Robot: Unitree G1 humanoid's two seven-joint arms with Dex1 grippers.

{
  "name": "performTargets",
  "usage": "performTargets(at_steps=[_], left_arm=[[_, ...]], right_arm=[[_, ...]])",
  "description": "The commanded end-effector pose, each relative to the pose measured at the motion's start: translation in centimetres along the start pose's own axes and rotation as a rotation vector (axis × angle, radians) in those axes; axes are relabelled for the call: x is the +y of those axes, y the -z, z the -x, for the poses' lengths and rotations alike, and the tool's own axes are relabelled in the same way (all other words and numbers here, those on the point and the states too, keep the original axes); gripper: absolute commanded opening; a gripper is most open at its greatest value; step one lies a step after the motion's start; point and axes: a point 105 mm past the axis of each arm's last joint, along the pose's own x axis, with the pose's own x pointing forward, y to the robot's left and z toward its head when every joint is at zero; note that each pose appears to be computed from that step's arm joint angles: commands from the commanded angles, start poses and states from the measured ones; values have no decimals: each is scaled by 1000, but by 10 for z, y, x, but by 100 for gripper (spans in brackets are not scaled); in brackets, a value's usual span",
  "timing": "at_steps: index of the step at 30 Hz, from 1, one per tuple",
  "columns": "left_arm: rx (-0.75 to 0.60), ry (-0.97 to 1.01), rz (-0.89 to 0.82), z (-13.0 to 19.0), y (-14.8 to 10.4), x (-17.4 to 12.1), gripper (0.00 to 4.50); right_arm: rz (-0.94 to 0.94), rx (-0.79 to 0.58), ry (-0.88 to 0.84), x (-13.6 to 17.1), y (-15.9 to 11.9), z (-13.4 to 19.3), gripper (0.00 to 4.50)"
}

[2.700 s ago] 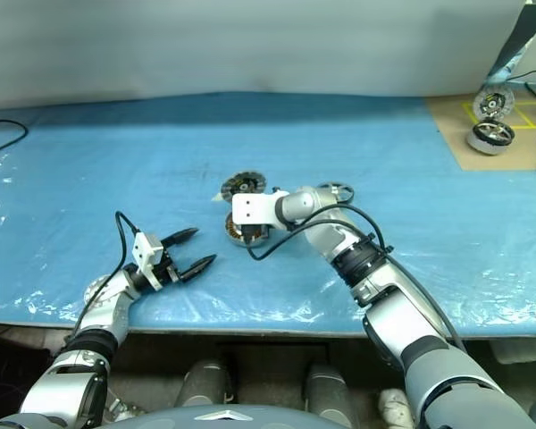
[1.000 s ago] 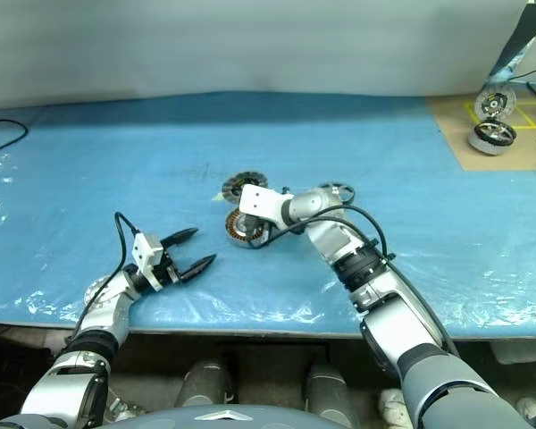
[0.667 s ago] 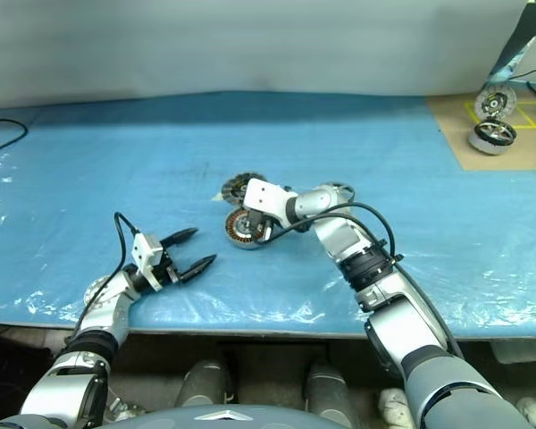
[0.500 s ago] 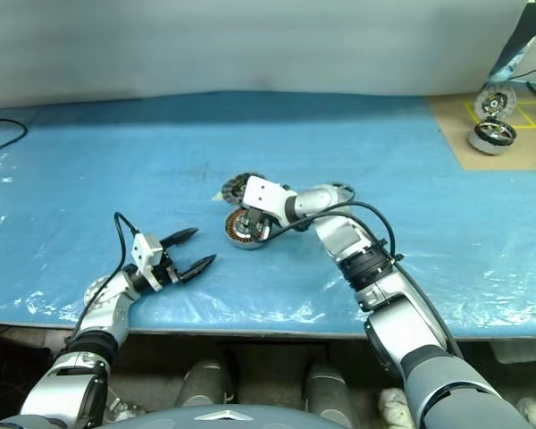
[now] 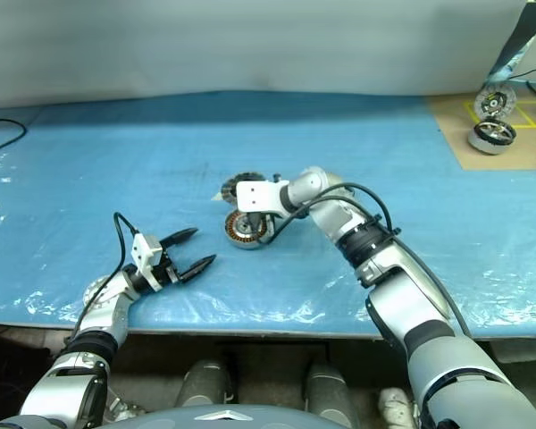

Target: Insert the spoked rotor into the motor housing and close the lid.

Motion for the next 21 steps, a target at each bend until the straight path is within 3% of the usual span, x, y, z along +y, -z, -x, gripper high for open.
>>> performTargets(at_steps=[1,11,21], left_arm=[[86,7,103,6,28,-14,450],[82,-4,105,3,27,-14,450],[79,-6,104,1,27,-14,450]], right_arm=[[107,-4,-13,-11,-15,1,1],[209,55,-134,5,-6,-11,1],[226,86,-114,-7,-2,-13,1]])
